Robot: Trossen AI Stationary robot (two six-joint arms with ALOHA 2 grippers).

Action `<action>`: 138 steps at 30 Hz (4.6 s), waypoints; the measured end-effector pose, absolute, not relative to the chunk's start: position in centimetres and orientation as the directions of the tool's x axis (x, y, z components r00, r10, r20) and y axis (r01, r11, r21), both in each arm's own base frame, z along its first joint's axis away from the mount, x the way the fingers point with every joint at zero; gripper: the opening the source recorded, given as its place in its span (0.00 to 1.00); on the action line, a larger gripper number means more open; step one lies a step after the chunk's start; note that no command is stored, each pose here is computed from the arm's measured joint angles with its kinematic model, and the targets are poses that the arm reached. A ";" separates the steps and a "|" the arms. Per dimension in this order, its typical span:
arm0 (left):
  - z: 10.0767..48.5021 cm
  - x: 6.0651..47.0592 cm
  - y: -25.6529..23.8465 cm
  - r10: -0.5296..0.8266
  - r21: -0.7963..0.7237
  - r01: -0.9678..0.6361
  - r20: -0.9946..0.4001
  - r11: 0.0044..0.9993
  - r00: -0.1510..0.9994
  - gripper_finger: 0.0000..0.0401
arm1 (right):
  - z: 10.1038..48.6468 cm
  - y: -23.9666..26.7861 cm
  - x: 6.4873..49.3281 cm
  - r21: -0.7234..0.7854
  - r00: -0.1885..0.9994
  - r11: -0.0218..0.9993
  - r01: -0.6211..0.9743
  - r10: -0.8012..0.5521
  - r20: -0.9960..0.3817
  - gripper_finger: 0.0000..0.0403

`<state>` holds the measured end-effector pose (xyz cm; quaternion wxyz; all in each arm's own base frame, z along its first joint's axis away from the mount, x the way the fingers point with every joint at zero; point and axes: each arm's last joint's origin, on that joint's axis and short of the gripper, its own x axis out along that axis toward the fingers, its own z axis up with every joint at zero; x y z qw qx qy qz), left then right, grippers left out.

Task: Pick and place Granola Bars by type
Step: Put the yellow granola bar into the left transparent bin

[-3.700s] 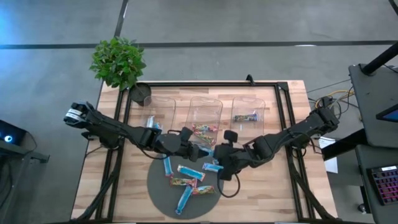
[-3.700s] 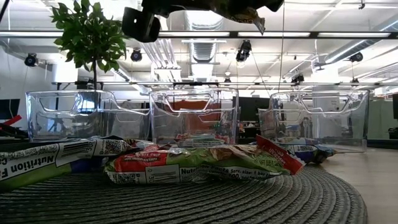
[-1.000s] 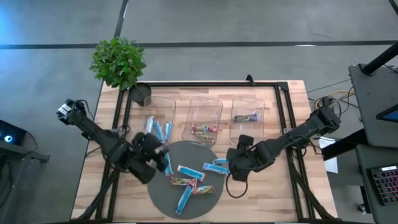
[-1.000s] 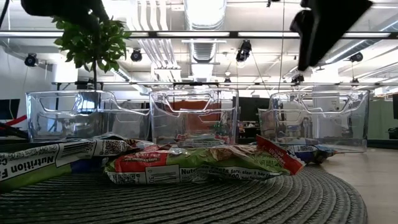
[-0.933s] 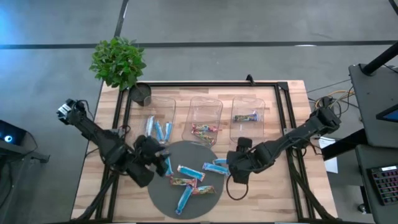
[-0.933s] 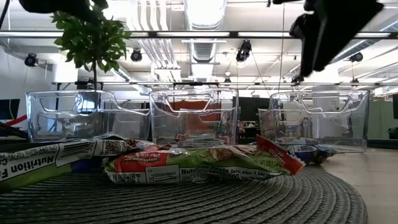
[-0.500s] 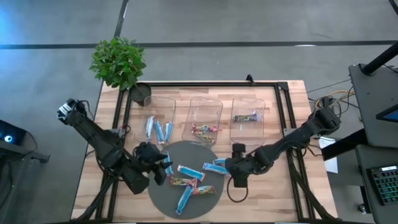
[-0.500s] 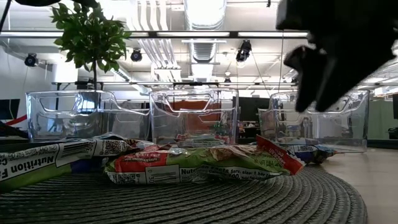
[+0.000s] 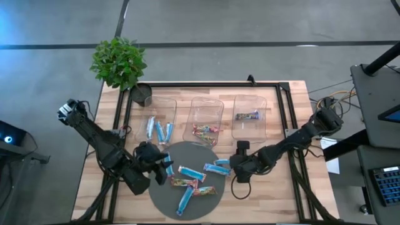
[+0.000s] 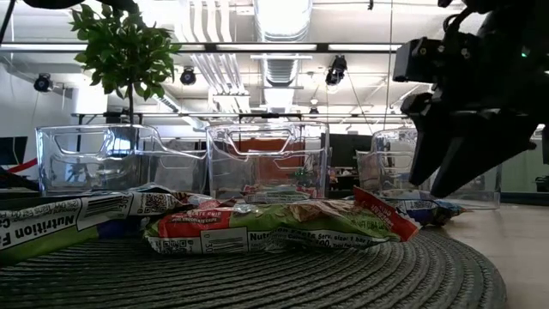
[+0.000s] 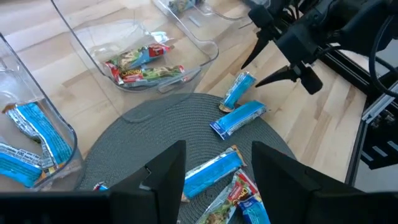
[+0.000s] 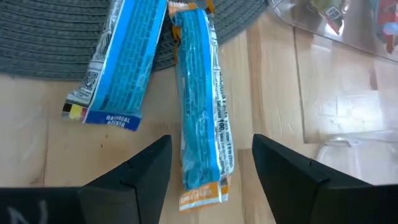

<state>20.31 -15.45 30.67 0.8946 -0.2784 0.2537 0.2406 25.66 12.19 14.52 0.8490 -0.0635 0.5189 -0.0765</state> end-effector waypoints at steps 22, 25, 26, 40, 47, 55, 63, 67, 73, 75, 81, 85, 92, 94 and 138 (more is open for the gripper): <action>30.7 20.3 -15.4 0.290 -0.382 -0.573 -0.586 0.725 0.757 0.41 | 17.1 14.7 26.1 -0.212 0.520 0.971 0.113 -0.240 -0.820 0.53; 30.7 20.3 -15.4 0.290 -0.382 -0.573 -0.586 0.725 0.757 0.41 | 16.4 14.7 25.4 -0.184 0.501 0.969 0.163 -0.242 -0.831 0.53; 30.7 20.3 -15.4 0.290 -0.382 -0.573 -0.586 0.725 0.757 0.41 | 16.2 14.7 25.3 -0.173 0.495 0.967 0.186 -0.244 -0.834 0.53; 30.7 20.4 -15.4 0.290 -0.379 -0.572 -0.586 0.727 0.757 0.41 | 12.4 13.0 26.1 -0.200 0.360 0.950 0.240 -0.278 -0.890 0.53; 30.7 20.4 -15.5 0.289 -0.386 -0.573 -0.585 0.723 0.758 0.41 | 12.5 12.6 26.4 -0.190 0.351 0.955 0.228 -0.262 -0.899 0.53; 30.7 20.4 -15.4 0.291 -0.387 -0.575 -0.584 0.720 0.758 0.41 | 11.8 11.4 27.1 -0.063 0.305 0.960 0.272 -0.148 -0.941 0.53; 30.7 20.4 -15.4 0.290 -0.390 -0.575 -0.583 0.720 0.759 0.41 | 12.1 11.4 27.1 -0.058 0.317 0.965 0.255 -0.140 -0.938 0.52; 30.7 20.4 -15.4 0.290 -0.390 -0.575 -0.583 0.719 0.759 0.41 | 12.0 11.5 27.1 -0.058 0.316 0.967 0.250 -0.138 -0.939 0.45; 30.7 20.4 -15.4 0.289 -0.393 -0.575 -0.582 0.718 0.760 0.41 | 12.1 11.5 27.1 -0.051 0.316 0.967 0.248 -0.131 -0.940 0.26; 30.7 20.4 -15.4 0.289 -0.399 -0.577 -0.582 0.713 0.760 0.41 | 12.3 11.5 27.0 -0.037 0.323 0.962 0.271 -0.127 -0.938 0.21; 30.7 20.4 -15.4 0.290 -0.403 -0.579 -0.582 0.709 0.760 0.41 | 14.8 11.5 26.9 0.029 0.381 0.949 0.315 -0.098 -0.920 0.17; 30.8 20.5 -15.3 0.305 -0.438 -0.595 -0.569 0.674 0.764 0.41 | 18.3 11.7 27.3 0.101 0.502 0.948 0.302 -0.068 -0.862 0.17; 30.9 22.4 -13.6 0.322 -0.648 -0.659 -0.575 0.382 0.752 0.41 | 22.9 12.6 29.6 0.120 0.625 0.974 0.191 -0.026 -0.780 0.17; 30.9 23.3 -13.2 0.304 -0.655 -0.654 -0.579 0.379 0.757 0.41 | 23.7 12.9 30.5 0.101 0.643 0.982 0.157 -0.024 -0.766 0.17; 28.3 28.4 -8.8 0.068 -0.888 -0.424 -0.419 0.177 0.905 0.41 | 26.0 12.5 33.2 -0.091 0.709 0.972 0.218 -0.222 -0.669 0.17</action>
